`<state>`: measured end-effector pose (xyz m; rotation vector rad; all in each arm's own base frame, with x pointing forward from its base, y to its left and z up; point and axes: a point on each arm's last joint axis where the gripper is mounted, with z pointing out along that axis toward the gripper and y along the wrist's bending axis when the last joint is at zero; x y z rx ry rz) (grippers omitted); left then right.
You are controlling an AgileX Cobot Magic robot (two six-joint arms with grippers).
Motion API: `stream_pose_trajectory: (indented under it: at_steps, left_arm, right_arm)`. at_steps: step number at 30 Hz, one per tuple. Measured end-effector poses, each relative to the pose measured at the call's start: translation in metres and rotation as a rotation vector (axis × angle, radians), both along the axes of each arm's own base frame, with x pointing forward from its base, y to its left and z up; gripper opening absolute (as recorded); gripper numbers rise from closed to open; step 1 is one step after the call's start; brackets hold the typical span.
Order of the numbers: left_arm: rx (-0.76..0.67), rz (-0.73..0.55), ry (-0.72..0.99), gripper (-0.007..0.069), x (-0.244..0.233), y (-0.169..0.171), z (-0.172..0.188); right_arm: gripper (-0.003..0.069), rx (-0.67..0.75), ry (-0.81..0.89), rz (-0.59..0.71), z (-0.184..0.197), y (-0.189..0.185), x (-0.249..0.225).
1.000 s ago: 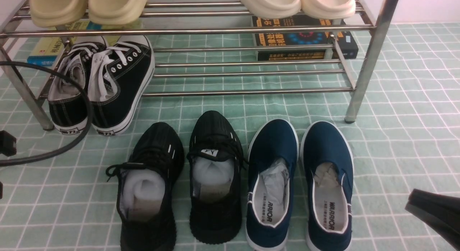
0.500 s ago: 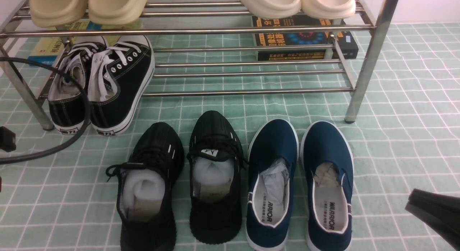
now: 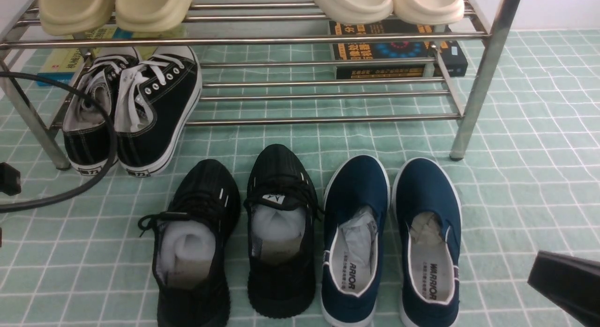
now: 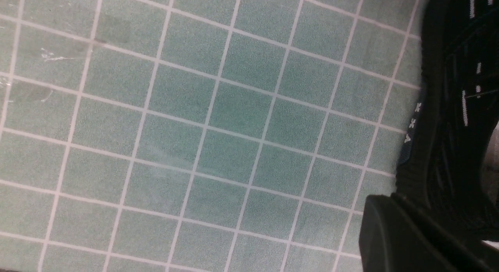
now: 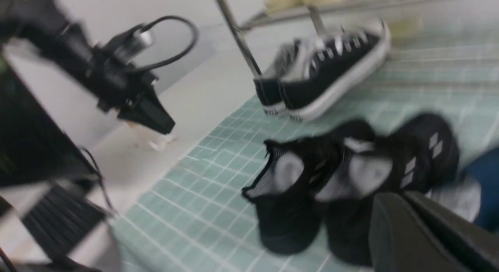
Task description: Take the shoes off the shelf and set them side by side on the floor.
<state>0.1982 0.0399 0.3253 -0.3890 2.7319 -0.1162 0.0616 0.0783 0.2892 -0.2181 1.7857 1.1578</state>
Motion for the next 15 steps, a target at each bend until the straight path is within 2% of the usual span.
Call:
stream_pose_trajectory:
  at_steps: [2,7,10,11,13,15]
  left_arm:
    - [0.001,0.000,0.001,0.0012,0.000,0.000,0.000]
    - [0.001,0.000,0.001,0.0016,0.000,0.000,0.000]
    - [-0.002,0.000,0.001,0.0018,0.000,0.000,0.000]
    - [-0.001,0.000,0.000,0.0018,0.000,0.000,0.000]
    - [-0.008,0.001,-0.007,0.0019,0.001,-0.001,0.000]
    - [-0.009,0.002,-0.014,0.0019,0.001,-0.001,0.001]
  right_arm:
    - [0.0040,0.067,0.118,-0.015,-0.002,-0.006,-0.004]
    - [0.0046,0.167,0.159,-0.097,0.002,-0.018,-0.005]
    - [0.0050,0.269,0.132,-0.248,-0.007,-0.032,-0.002]
    - [0.0050,0.277,0.132,-0.256,-0.008,-0.033,-0.002]
    - [0.0055,0.354,0.103,-0.377,-0.030,-0.043,-0.001]
    - [0.0057,0.377,0.105,-0.433,-0.042,-0.048,-0.001]
